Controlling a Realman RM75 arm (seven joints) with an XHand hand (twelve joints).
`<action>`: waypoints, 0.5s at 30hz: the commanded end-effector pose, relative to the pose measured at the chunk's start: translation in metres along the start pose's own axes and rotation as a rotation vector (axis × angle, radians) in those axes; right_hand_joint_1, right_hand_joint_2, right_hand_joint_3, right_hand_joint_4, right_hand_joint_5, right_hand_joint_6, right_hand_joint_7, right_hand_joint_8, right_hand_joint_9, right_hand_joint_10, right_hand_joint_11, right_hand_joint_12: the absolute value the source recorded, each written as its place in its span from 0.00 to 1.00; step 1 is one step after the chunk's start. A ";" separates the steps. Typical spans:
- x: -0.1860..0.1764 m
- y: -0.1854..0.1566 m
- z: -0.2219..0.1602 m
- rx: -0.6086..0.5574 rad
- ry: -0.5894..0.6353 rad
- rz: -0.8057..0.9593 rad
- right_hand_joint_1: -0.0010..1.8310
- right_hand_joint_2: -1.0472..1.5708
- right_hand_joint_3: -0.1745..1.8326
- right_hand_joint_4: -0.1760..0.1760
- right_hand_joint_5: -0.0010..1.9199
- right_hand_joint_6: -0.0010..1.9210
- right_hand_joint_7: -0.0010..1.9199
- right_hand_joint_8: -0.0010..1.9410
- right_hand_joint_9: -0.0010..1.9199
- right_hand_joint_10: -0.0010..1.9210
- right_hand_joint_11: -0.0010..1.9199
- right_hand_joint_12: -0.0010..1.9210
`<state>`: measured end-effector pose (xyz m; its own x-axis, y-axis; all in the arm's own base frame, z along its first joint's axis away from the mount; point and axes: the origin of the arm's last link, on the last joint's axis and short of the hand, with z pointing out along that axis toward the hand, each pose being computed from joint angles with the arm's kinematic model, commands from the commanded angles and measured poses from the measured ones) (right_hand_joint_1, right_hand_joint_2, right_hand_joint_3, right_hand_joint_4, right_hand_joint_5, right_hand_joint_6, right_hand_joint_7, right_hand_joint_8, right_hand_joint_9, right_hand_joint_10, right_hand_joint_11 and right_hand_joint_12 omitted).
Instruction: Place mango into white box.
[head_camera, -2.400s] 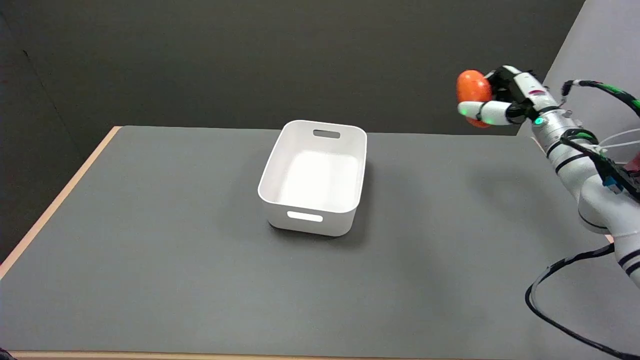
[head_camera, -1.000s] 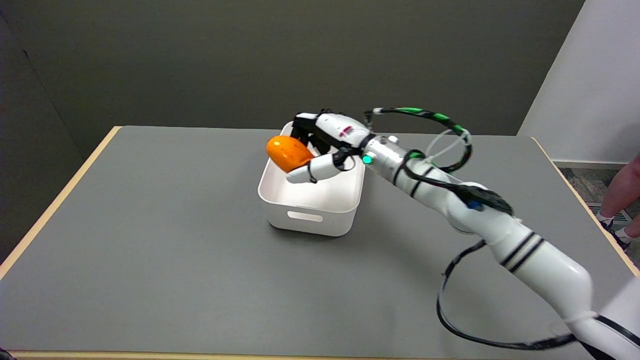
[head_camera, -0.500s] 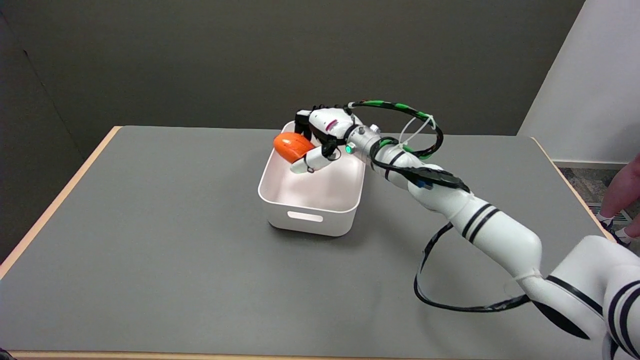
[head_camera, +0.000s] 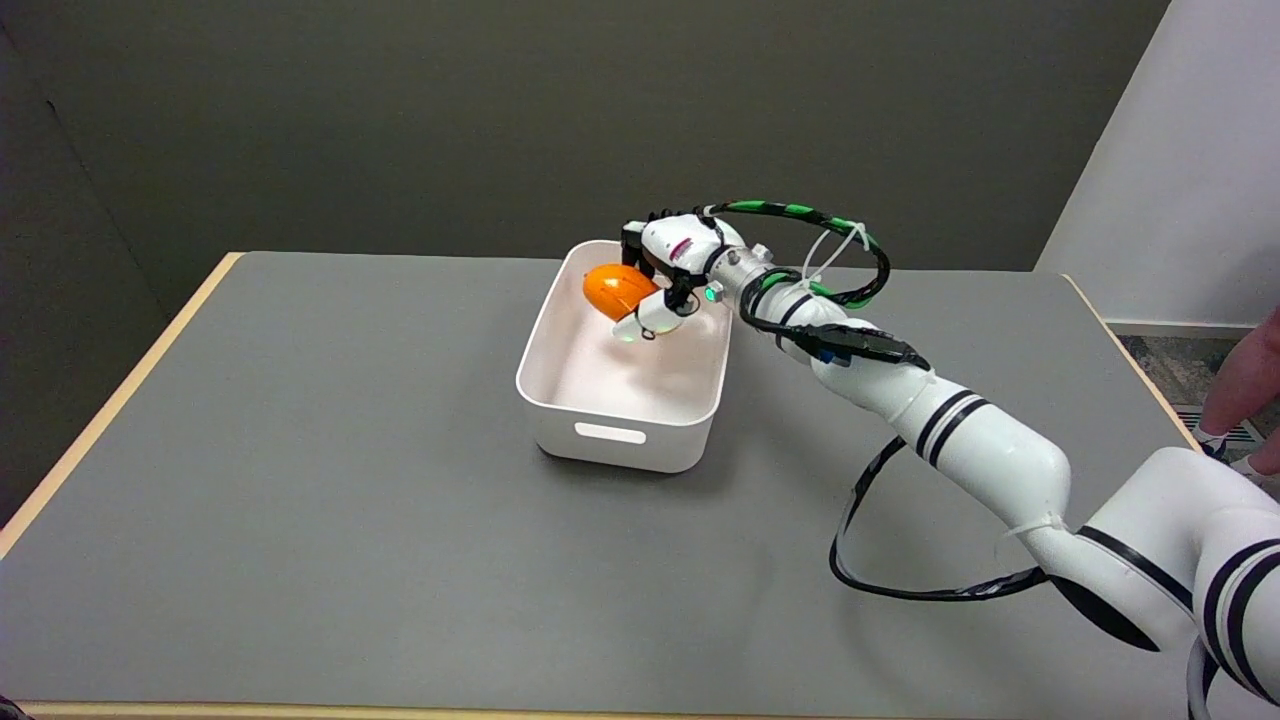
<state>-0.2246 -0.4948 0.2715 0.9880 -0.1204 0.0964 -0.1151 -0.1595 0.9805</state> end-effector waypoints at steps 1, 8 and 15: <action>-0.019 0.011 -0.017 0.020 -0.068 0.015 0.65 0.78 0.32 0.20 0.35 0.75 0.48 0.69 0.47 0.86 0.30 1.00; -0.018 0.008 -0.029 0.055 -0.069 0.033 0.39 0.64 0.55 0.62 0.14 0.28 0.24 0.28 0.23 0.53 0.18 0.80; -0.011 0.002 -0.043 0.073 -0.024 0.069 0.28 0.61 0.53 0.53 0.03 0.14 0.04 0.14 0.04 0.37 0.10 0.72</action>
<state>-0.2360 -0.4777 0.2787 0.9800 -0.1680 0.1070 -0.1381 -0.1857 0.9729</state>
